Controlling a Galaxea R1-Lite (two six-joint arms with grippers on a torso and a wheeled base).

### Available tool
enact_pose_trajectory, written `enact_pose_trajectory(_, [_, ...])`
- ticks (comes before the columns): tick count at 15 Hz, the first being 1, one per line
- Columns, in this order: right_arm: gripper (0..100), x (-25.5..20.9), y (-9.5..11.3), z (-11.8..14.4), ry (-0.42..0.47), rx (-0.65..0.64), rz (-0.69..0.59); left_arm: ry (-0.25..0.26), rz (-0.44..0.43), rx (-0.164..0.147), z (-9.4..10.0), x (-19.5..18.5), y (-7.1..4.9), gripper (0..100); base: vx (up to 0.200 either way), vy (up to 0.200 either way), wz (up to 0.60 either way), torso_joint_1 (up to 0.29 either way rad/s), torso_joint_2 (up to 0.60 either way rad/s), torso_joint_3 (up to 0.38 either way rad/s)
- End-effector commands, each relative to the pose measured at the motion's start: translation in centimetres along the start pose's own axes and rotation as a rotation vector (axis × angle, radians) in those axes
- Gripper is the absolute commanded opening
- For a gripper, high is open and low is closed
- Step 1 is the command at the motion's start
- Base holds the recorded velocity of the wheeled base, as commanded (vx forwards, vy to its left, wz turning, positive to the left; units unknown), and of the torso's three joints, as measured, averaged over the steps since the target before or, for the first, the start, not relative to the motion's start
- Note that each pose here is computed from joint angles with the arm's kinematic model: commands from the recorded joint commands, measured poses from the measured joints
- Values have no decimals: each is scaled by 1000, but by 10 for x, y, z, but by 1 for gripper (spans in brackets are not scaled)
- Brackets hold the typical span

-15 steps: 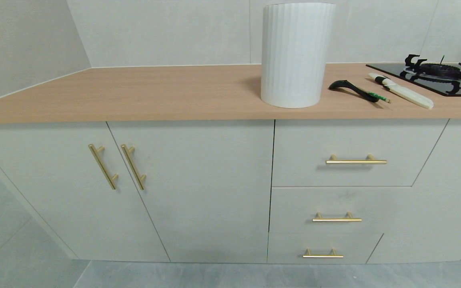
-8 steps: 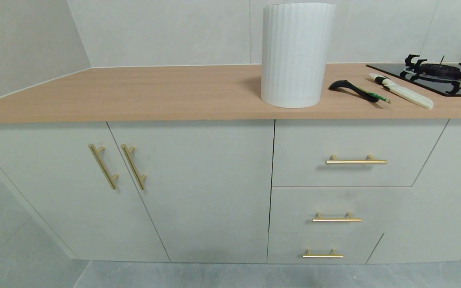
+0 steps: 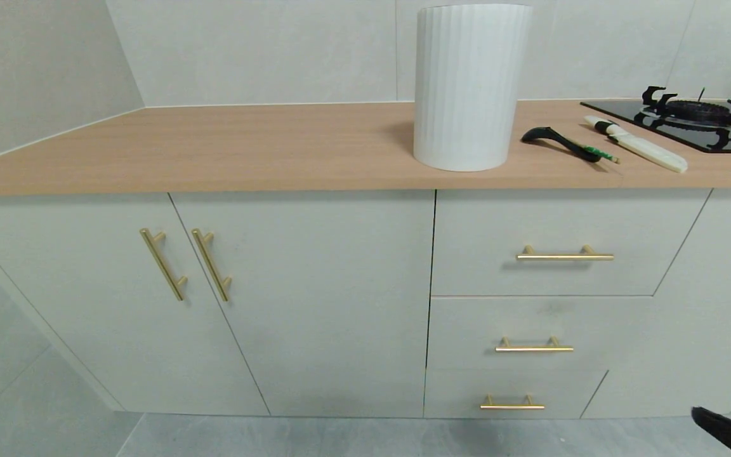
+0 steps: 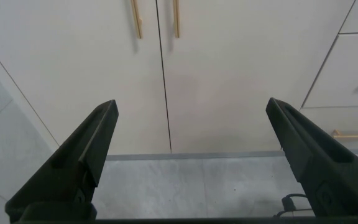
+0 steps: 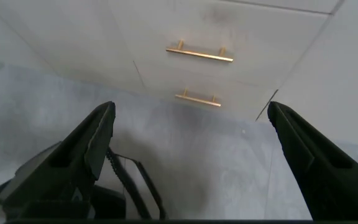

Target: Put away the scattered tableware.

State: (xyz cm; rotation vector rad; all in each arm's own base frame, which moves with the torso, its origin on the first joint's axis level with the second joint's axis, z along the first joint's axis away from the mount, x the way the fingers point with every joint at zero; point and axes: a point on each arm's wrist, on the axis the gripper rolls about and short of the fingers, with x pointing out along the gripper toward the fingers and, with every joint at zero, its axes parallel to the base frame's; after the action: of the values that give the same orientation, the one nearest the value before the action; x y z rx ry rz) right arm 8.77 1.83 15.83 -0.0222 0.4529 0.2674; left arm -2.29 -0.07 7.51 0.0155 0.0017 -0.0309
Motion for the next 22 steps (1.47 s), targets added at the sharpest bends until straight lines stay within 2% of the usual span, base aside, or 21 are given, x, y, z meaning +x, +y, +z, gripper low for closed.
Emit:
enact_pose_trajectory(1, [100, 86, -6, 11, 207, -3, 1, 1, 0, 0, 0, 0, 0, 100, 0, 0, 0, 0, 0, 0])
enact_pose_trajectory(3, [100, 130, -9, 9, 261, -6, -2, 1, 0, 0, 0, 0, 0, 100, 0, 0, 0, 0, 0, 0])
enact_pose_trajectory(7, [100, 184, -13, 6, 279, -6, -4, 1, 0, 0, 0, 0, 0, 100, 0, 0, 0, 0, 0, 0])
enact_pose_trajectory(10, [100, 228, -13, -21, 335, -30, -84, 1, 0, 0, 0, 0, 0, 100, 0, 0, 0, 0, 0, 0])
enact_pose_trajectory(14, [100, 264, -17, -42, 219, -28, -148, 1, 0, 0, 0, 0, 0, 100, 0, 0, 0, 0, 0, 0])
enact_pose_trajectory(16, [100, 273, -19, -49, 198, -31, -186, 1, 0, 0, 0, 0, 0, 100, 0, 0, 0, 0, 0, 0])
enact_pose_trajectory(22, [100, 293, -21, -47, 127, 54, -255, 1, 0, 0, 0, 0, 0, 100, 0, 0, 0, 0, 0, 0])
